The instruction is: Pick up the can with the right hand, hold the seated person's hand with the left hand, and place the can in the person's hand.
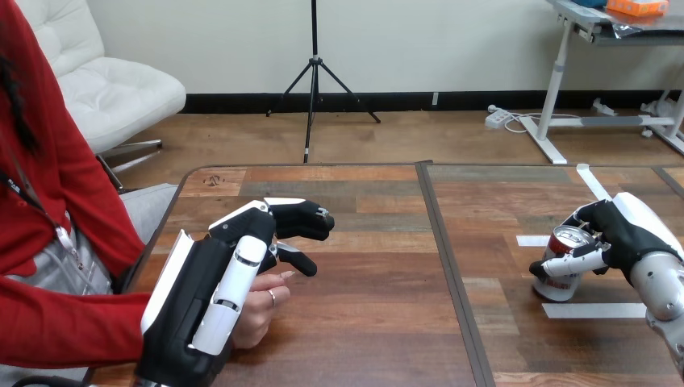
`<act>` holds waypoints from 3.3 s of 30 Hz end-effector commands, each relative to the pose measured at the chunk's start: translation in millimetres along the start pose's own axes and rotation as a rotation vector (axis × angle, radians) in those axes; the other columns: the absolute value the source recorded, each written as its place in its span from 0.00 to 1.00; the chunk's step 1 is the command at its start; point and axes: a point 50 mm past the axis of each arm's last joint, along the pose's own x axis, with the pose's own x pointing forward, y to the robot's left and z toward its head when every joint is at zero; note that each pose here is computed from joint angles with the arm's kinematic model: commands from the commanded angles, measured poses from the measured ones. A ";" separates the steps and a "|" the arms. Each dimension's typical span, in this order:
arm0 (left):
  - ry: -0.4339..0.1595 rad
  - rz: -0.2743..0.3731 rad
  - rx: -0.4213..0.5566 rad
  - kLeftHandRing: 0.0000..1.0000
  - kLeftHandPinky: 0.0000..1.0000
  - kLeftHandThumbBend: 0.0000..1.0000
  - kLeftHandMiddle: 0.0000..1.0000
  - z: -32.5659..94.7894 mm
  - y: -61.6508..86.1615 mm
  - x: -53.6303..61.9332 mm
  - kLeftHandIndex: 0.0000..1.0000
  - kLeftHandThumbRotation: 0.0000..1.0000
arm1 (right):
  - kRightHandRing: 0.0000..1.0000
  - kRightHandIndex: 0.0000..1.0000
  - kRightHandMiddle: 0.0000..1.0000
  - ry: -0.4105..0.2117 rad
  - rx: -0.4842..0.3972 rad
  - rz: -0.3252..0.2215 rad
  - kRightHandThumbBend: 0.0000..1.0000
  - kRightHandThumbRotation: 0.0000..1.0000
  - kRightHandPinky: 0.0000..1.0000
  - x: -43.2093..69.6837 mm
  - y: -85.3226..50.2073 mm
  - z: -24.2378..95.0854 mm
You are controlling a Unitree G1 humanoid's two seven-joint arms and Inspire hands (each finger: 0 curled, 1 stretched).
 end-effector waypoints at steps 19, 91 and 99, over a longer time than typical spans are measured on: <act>-0.092 0.035 0.087 0.64 0.48 0.34 0.65 10.8 6.0 11.9 0.60 0.96 | 0.41 0.49 0.48 -0.178 -0.033 -0.072 0.76 0.00 0.38 2.1 -22.0 25.9; 0.142 -0.140 0.932 0.80 0.65 1.00 0.83 27.3 55.0 25.1 0.83 0.33 | 0.43 0.49 0.48 -0.528 -0.066 -0.160 0.71 0.00 0.44 -18.2 -49.2 65.8; 0.200 -0.194 0.981 0.79 0.65 1.00 0.81 22.6 54.9 25.2 0.81 0.30 | 0.43 0.49 0.48 -0.527 -0.059 -0.159 0.71 0.00 0.43 -18.0 -49.7 66.1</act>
